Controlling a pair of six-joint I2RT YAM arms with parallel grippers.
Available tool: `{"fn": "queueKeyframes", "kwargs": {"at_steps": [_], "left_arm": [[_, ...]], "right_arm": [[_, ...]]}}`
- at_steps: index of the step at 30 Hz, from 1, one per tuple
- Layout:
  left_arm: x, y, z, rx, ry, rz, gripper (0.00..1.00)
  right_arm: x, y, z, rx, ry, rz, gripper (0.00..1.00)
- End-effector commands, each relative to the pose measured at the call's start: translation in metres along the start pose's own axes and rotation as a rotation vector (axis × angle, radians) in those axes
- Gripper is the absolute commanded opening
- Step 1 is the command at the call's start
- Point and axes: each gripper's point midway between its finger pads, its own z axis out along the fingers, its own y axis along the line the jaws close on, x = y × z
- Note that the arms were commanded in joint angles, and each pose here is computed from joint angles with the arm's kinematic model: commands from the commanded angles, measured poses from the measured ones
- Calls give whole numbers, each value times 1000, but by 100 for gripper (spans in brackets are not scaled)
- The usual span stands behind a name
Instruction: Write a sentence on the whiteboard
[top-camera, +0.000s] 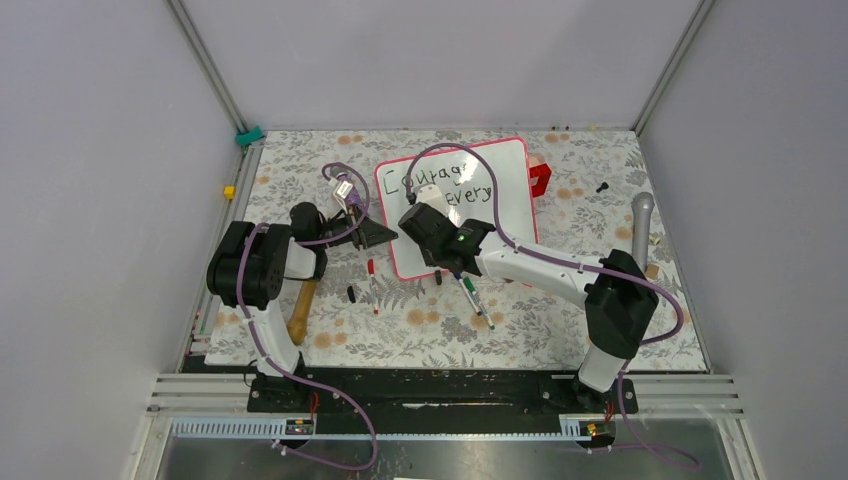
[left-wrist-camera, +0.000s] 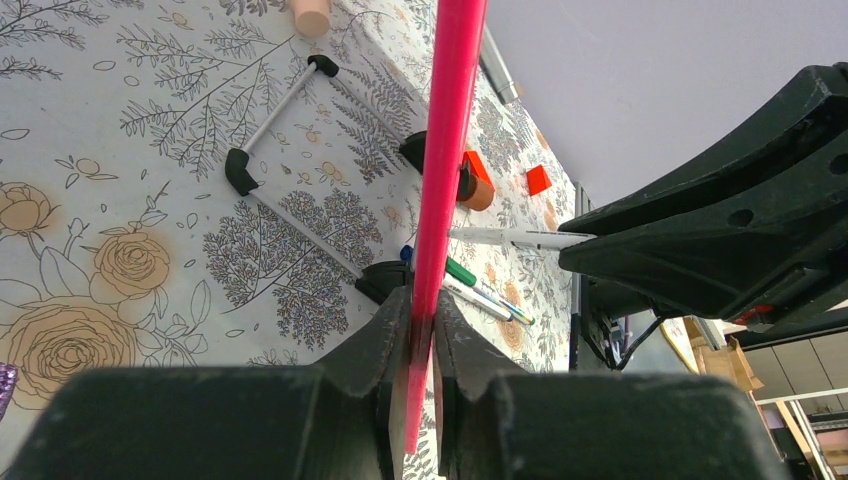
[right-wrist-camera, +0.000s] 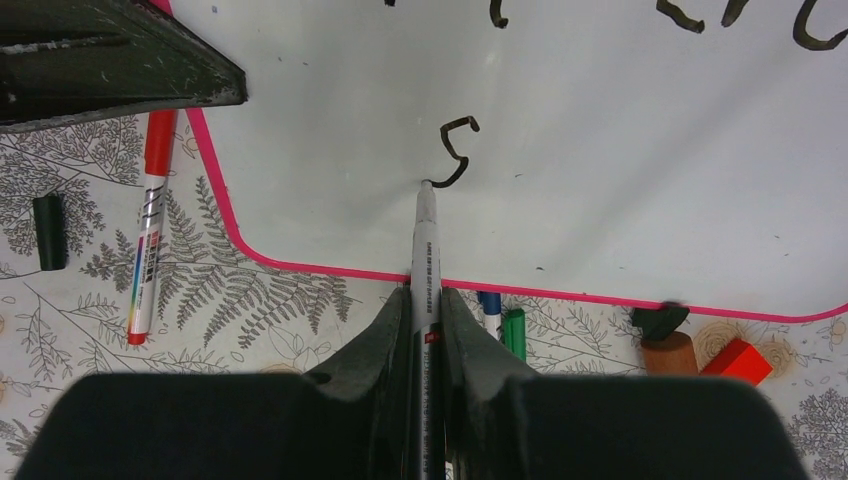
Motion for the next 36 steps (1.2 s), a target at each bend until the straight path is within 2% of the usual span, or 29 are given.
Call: {"fn": "queueKeyframes", "kwargs": {"at_steps": [1,8,17,24,36], "left_arm": [[-9,-5,-2,11,-32,31,0],[-10,-5,-3,10,-33,31,0],[-9,-5,-3,12,-32,31,0],[-9,-6,-3,13,-31,31,0],[-9,-6,-3,12,-32,32,0]], "right_arm": [[-15,5,5,-32,-53,29,0],[-18,4,0,-35,-64,34,0],[-33,-22,-28,-24,-231,103,0],[-32,-22,-18,8,-187,91,0],[-40,-28,-12,58,-186,95,0]]}}
